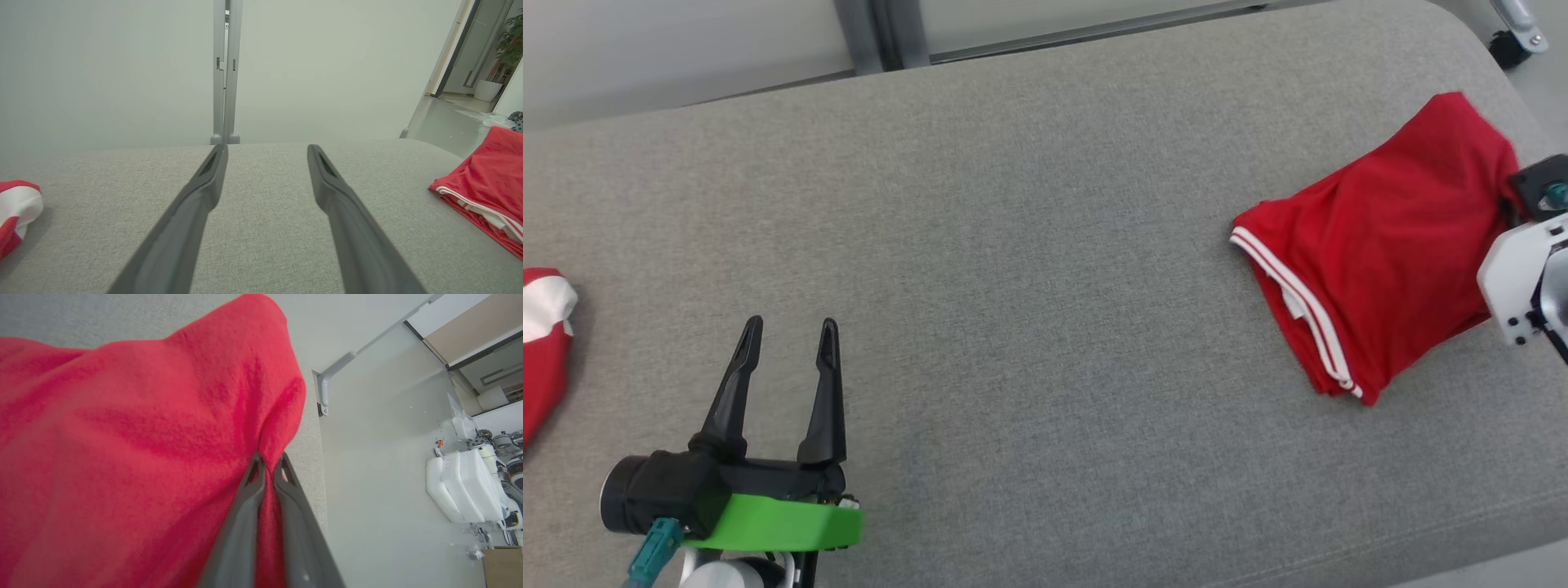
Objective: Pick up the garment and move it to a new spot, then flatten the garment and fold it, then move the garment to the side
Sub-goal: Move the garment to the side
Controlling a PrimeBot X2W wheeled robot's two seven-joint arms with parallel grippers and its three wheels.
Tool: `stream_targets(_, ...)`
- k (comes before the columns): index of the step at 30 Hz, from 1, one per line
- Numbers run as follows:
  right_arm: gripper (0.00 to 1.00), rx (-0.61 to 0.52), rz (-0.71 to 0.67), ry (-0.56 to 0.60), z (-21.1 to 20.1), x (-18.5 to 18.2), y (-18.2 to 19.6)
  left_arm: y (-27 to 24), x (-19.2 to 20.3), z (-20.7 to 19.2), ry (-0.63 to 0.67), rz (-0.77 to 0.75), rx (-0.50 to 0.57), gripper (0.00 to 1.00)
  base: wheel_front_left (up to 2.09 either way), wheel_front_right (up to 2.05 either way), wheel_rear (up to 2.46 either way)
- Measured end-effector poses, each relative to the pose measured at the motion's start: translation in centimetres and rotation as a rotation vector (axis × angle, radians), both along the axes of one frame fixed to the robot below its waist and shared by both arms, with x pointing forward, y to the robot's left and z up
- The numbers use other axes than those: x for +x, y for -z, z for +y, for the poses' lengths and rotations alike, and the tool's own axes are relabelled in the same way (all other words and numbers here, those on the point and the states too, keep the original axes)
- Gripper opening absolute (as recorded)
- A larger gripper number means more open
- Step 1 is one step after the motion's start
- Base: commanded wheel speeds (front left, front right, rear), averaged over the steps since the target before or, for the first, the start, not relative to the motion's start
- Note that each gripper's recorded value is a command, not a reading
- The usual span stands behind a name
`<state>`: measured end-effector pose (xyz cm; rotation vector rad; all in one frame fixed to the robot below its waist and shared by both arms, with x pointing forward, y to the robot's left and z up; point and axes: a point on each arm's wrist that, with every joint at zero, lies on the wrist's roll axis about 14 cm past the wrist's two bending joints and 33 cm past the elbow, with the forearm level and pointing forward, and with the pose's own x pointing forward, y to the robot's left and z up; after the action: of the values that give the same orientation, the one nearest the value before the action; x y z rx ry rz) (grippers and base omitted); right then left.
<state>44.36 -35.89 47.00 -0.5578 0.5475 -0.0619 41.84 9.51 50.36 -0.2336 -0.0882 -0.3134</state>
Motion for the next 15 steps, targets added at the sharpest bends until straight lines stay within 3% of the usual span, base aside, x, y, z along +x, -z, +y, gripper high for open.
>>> stream_targets(5, 0.00, -0.086, -0.012, 0.085, -5.1, -0.9, -0.3, 1.1, 1.3, -2.0, 0.081, 0.006, 0.007, 1.00, 0.00, 0.00, 0.00)
stream_targets(15, 0.00, -0.221, -0.024, 0.192, -11.3, -2.2, -0.2, 4.3, 2.6, -4.1, 0.176, 0.057, 0.007, 1.00, 0.00, 0.00, 0.00)
